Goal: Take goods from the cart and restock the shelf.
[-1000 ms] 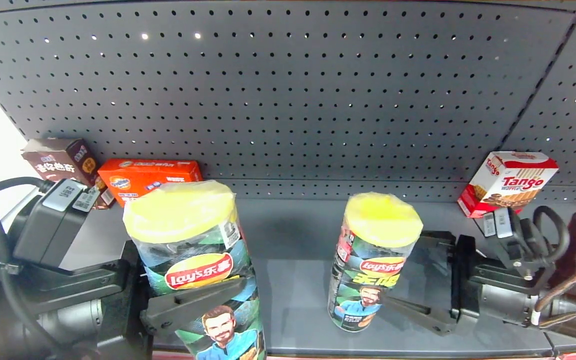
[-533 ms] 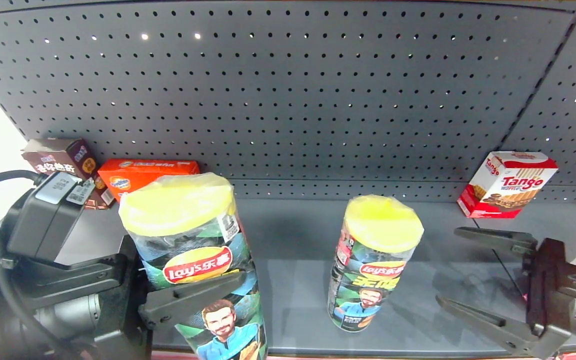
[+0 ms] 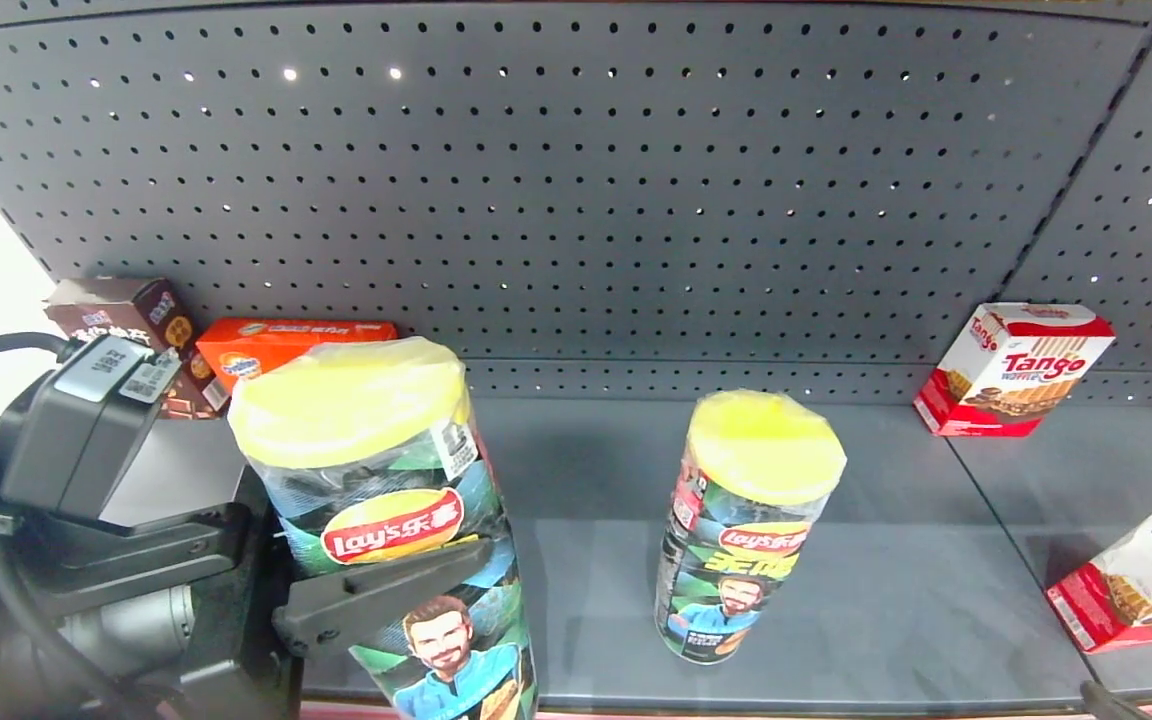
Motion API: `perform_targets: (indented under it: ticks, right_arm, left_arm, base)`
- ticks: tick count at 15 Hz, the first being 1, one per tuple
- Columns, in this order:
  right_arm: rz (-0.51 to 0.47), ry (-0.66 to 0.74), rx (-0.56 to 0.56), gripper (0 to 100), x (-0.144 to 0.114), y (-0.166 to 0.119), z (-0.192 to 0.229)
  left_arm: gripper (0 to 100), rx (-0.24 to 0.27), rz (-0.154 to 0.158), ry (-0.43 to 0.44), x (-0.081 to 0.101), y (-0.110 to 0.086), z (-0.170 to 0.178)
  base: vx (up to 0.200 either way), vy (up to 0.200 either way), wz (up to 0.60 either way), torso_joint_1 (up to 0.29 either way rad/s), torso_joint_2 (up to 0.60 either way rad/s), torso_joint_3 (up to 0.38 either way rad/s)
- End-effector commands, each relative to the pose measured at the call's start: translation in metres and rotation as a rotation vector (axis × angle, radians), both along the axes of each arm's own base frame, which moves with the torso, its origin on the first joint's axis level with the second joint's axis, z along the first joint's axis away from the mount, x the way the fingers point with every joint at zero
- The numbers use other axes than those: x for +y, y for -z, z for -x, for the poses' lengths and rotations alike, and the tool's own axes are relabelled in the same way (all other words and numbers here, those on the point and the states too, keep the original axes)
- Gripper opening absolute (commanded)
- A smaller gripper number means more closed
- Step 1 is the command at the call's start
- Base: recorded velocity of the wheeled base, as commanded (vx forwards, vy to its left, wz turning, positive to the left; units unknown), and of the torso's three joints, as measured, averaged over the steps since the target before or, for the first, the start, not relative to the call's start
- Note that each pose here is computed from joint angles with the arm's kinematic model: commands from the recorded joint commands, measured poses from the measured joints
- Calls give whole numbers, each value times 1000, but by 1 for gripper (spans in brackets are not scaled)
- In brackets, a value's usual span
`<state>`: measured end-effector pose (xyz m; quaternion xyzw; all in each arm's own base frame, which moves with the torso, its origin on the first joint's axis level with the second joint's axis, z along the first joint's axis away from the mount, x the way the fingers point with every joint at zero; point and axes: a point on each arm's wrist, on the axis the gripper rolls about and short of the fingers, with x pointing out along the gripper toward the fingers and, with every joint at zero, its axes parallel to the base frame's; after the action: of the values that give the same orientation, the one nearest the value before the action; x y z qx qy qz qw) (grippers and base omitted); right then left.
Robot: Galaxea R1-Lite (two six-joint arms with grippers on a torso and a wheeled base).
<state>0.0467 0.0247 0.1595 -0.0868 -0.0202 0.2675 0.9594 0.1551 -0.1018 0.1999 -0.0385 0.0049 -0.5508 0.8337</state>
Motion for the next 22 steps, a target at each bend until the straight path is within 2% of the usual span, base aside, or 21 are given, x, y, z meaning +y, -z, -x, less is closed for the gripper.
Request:
perform_targets:
  ticks: [1, 5, 6, 8, 12, 13, 14, 16, 19, 21, 22]
  right_arm:
    - [-51, 98, -9, 100, -22, 32, 40]
    - [-96, 205, 73, 100, -36, 75, 69]
    - [-115, 228, 73, 100, -37, 76, 72]
    - [-121, 375, 63, 100, -37, 75, 73]
    - [-78, 511, 142, 100, -34, 73, 65]
    - [-91, 631, 131, 100, -36, 72, 65]
    - [-91, 674, 117, 100, -37, 72, 65]
    - [-98, 682, 118, 100, -36, 72, 65]
    - [-44, 801, 221, 100, -32, 70, 56]
    - [-69, 836, 208, 100, -31, 71, 58]
    - [-121, 865, 152, 100, -31, 71, 64]
  left_arm:
    - [0, -6, 4, 3, 0, -1, 1]
    - [0, -14, 8, 4, 1, -3, 4]
    - [0, -13, 6, 3, 2, -2, 5]
    - [0, -15, 8, 3, 3, -2, 8]
    - [0, -20, 7, 9, 2, -2, 8]
    - [0, -26, -4, 5, 2, 0, 8]
    - [0, -19, -15, 5, 2, 3, 9]
    - [0, -14, -18, 11, 3, 6, 10]
    - [0, -9, -21, 18, 2, 7, 9]
    - [0, -1, -27, 21, 0, 9, 6]
    - [0, -9, -23, 28, -3, 6, 4]
  base:
    - [0, 0, 0, 0, 0, 0]
    - [0, 0, 0, 0, 0, 0]
    - [0, 0, 0, 0, 0, 0]
    - [0, 0, 0, 0, 0, 0]
    - [0, 0, 0, 0, 0, 0]
    - [0, 0, 0, 0, 0, 0]
    - [0, 0, 0, 0, 0, 0]
    - [0, 0, 0, 0, 0, 0]
    - [0, 0, 0, 0, 0, 0]
    - [0, 0, 0, 0, 0, 0]
    - [0, 0, 0, 0, 0, 0]
